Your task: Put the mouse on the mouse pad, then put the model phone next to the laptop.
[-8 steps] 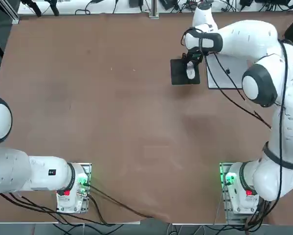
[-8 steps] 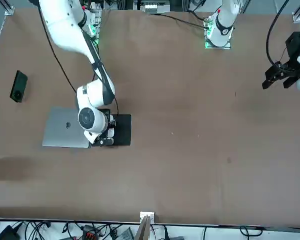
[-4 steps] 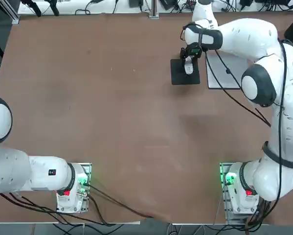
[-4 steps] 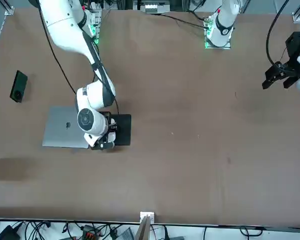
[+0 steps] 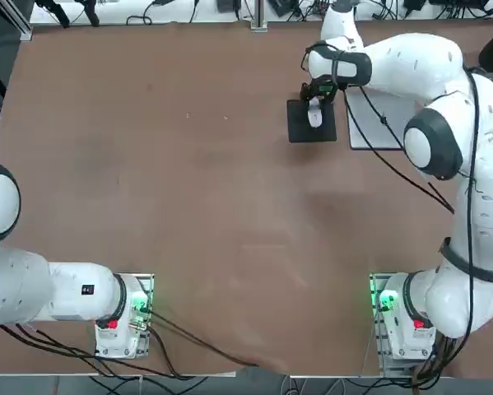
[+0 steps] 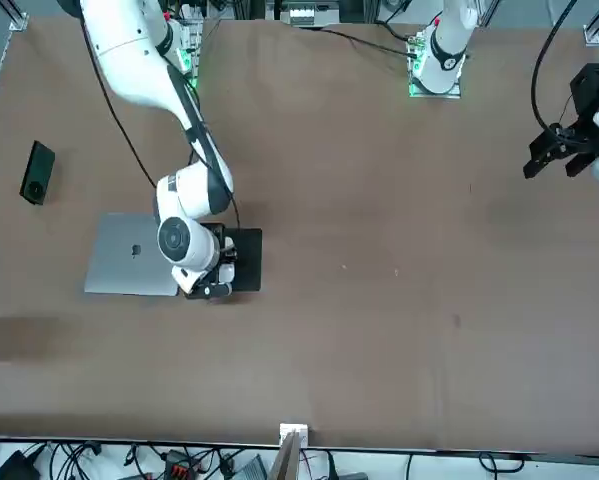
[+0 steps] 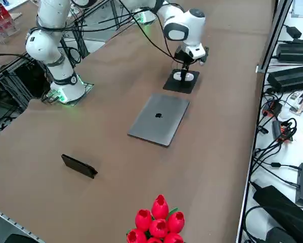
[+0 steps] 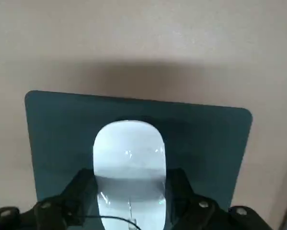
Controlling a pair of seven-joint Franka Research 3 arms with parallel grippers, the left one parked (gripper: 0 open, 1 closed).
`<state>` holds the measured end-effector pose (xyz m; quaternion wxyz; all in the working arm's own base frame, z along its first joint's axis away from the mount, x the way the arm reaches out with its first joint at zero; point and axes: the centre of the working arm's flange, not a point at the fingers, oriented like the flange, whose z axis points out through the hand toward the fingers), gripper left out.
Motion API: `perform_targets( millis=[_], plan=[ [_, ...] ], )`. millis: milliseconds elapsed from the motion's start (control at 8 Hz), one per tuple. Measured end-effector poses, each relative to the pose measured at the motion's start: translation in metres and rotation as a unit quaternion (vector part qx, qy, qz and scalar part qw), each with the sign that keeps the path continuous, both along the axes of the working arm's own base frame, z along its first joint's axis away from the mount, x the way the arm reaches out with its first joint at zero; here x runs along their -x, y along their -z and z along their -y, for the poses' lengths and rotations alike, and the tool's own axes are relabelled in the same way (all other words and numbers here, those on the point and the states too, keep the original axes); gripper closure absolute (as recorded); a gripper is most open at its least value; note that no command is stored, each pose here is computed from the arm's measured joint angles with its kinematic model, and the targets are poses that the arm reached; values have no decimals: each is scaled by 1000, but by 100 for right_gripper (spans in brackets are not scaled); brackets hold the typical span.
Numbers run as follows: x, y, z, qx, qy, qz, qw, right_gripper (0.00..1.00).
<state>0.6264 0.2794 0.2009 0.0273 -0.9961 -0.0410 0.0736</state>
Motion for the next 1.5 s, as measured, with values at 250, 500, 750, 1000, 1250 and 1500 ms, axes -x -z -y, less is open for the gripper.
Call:
perform_targets(
  millis=[250,500,750,1000,1250,1500],
  plan=[
    [1,6,0,1,1,-2,1000,4],
    [-5,-3,-2,-3,1,8,1000,0],
    [-19,-44,2,-12,8,31,999,0],
    [-33,-129,43,-18,39,40,998,0],
    [-33,-196,141,-6,99,-1,995,0],
    [-27,-202,270,10,162,-51,985,0]
  ],
)
